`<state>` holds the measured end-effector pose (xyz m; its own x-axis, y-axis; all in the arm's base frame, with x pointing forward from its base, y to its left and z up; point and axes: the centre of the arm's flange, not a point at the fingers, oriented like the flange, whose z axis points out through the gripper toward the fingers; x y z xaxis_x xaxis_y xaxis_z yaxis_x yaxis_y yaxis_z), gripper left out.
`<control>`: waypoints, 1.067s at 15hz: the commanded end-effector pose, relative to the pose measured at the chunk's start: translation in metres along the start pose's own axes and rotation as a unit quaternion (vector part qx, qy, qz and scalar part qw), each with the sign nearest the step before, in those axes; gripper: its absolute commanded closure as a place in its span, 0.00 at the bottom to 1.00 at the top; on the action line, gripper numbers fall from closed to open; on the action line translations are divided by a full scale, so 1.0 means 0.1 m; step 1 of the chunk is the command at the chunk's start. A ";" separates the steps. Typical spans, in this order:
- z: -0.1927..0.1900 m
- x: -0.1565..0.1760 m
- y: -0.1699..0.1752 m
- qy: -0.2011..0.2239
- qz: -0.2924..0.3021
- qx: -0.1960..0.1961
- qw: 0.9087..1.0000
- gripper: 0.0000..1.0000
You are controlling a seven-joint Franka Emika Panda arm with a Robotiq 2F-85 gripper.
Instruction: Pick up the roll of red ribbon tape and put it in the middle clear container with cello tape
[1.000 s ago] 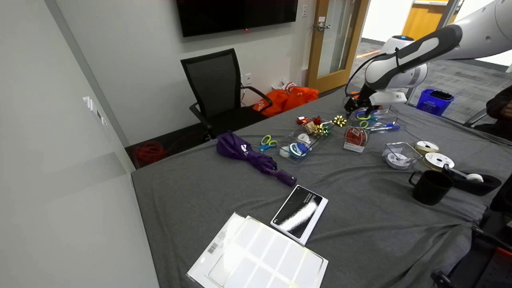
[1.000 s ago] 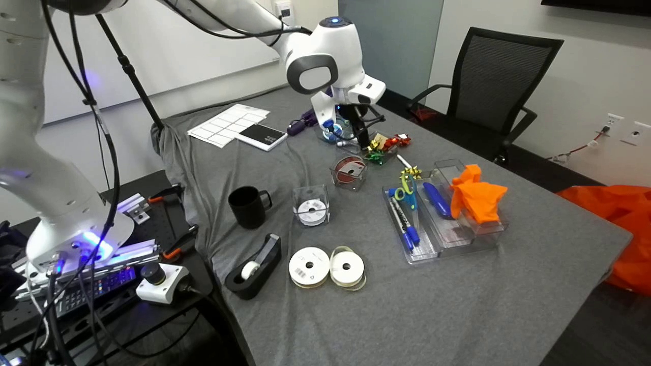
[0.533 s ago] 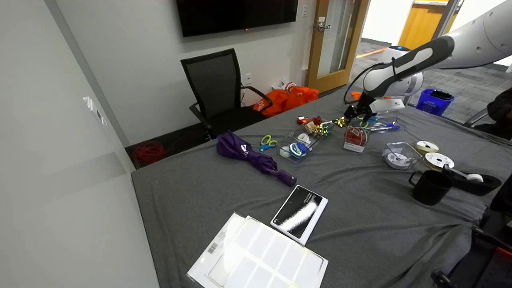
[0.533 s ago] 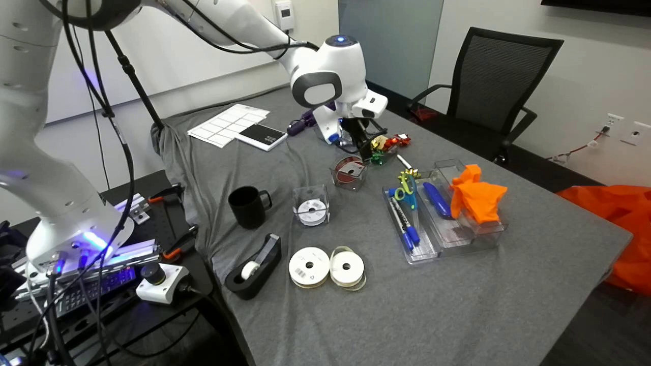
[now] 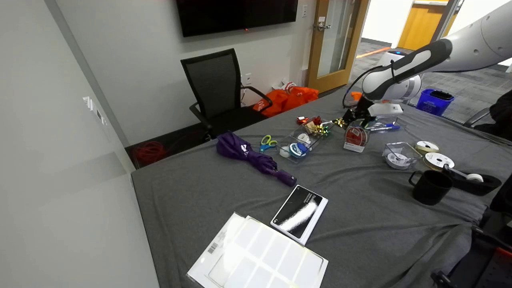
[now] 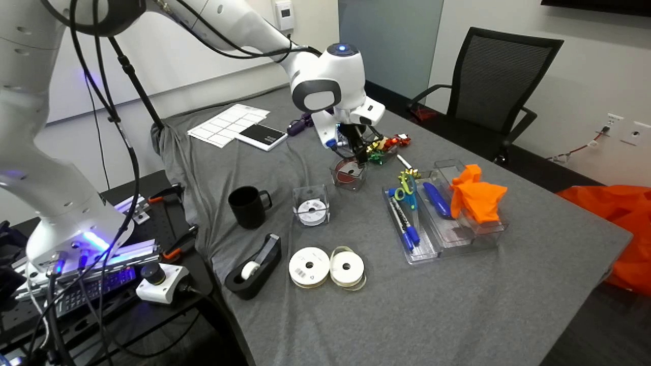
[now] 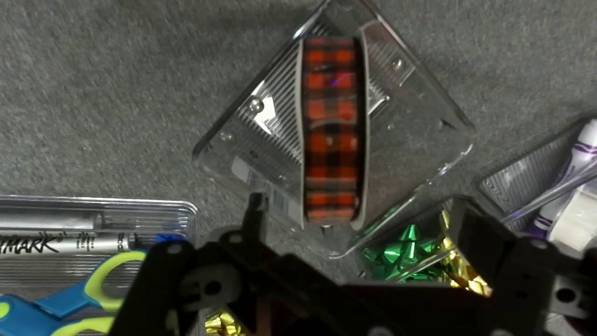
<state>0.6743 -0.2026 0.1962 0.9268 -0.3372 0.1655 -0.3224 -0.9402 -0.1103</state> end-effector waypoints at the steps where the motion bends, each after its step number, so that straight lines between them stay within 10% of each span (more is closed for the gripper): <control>1: 0.04 -0.06 0.02 -0.021 0.009 0.007 1.000 0.26; 11: 0.04 -0.09 0.05 -0.029 0.026 0.007 0.999 0.95; 16: -0.15 -0.14 0.02 -0.030 0.042 -0.001 0.999 0.93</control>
<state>0.6695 -0.2026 0.1924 0.9162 -0.3830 0.1175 -0.3698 -0.9214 -0.1197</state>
